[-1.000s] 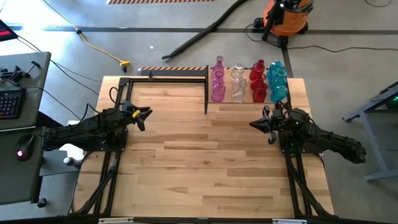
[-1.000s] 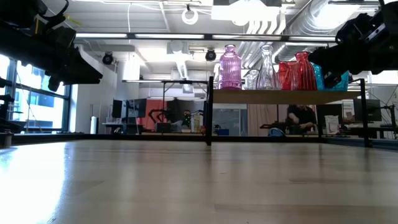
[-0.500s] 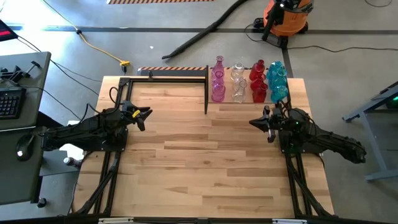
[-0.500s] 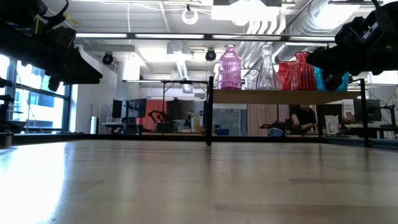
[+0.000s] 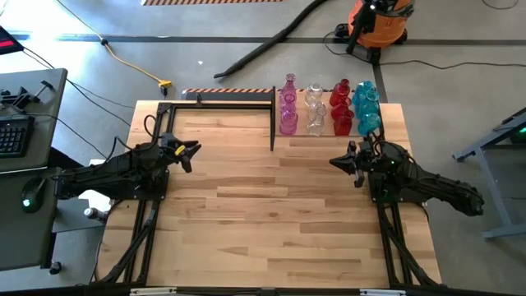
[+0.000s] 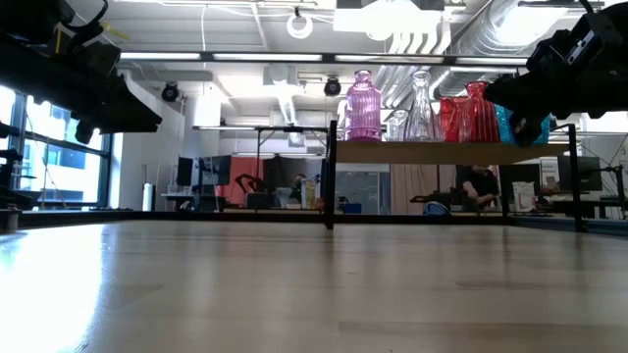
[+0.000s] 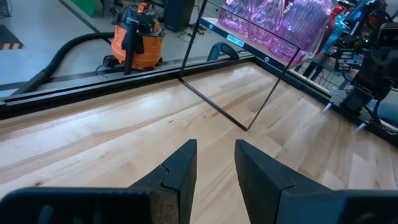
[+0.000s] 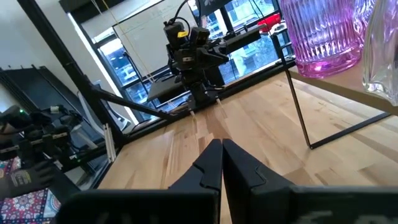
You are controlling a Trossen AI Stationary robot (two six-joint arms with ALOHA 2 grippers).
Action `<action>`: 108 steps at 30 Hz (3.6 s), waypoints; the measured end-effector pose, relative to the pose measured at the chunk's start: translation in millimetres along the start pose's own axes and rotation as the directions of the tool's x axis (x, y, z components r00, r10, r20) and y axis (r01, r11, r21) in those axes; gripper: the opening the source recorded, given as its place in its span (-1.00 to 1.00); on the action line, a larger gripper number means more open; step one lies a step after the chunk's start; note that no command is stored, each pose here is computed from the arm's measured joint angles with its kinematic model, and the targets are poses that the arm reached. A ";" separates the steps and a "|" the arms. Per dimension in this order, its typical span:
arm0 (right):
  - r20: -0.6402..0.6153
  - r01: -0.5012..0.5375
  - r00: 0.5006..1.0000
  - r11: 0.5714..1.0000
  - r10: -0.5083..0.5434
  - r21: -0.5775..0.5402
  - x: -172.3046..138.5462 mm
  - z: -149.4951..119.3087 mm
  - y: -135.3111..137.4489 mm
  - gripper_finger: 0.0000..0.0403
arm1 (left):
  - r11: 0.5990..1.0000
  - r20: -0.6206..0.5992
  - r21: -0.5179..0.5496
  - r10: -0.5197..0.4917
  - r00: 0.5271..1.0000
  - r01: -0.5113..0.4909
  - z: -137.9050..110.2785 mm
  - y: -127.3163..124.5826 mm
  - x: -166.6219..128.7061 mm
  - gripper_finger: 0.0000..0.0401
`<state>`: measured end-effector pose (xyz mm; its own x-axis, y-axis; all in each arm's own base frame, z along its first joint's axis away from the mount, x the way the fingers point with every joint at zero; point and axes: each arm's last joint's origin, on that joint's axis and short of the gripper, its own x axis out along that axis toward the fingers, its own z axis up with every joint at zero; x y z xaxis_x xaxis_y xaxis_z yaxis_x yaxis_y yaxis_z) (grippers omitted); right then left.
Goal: Sort vases onto shelf
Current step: Return to Home Position
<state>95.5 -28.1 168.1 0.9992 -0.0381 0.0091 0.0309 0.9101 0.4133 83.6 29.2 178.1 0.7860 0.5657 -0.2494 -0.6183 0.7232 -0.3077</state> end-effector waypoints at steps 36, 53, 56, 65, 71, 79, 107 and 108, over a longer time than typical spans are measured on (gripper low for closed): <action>0.000 0.001 1.000 1.000 -0.001 -0.002 0.0 -0.1 0.0 -1.00 | 0.800 -0.090 0.543 -0.244 0.965 0.253 -4.0 -3.3 -7.6 -0.50; 0.000 0.001 1.000 1.000 -0.001 -0.002 0.0 0.0 0.0 -1.00 | 0.846 -0.089 0.467 -0.244 0.966 0.257 -4.0 -3.3 -7.6 -0.50; 0.000 0.001 1.000 1.000 -0.001 0.000 0.0 0.0 0.0 -1.00 | 0.846 -0.089 0.467 -0.244 0.966 0.257 -4.0 -3.3 -7.6 -0.50; 0.000 0.001 1.000 1.000 -0.001 -0.001 0.0 0.0 0.0 -1.00 | 0.846 -0.089 0.467 -0.244 0.966 0.257 -4.0 -3.3 -7.6 -0.50; 0.000 0.001 1.000 1.000 -0.001 -0.002 0.0 -0.1 0.0 -1.00 | 0.845 -0.089 0.469 -0.244 0.966 0.257 -4.0 -3.3 -7.6 -0.50; 0.000 0.000 1.000 1.000 0.000 -0.002 0.0 0.1 0.0 -1.00 | 0.846 -0.089 0.468 -0.243 0.966 0.256 -4.0 -3.3 -7.6 -0.50; 0.000 0.001 1.000 1.000 -0.001 0.000 0.0 0.1 0.0 -1.00 | 0.846 -0.089 0.467 -0.244 0.966 0.256 -4.0 -3.3 -7.6 -0.50; 0.000 0.001 1.000 1.000 -0.001 0.000 0.0 0.1 0.0 -1.00 | 0.846 -0.089 0.467 -0.244 0.966 0.257 -4.0 -3.3 -7.6 -0.50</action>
<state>95.5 -28.1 168.2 0.9992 -0.0386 0.0088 0.0316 0.9103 0.4128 79.7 20.9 177.4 0.9092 0.3349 -0.2476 -0.3184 0.9421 0.1049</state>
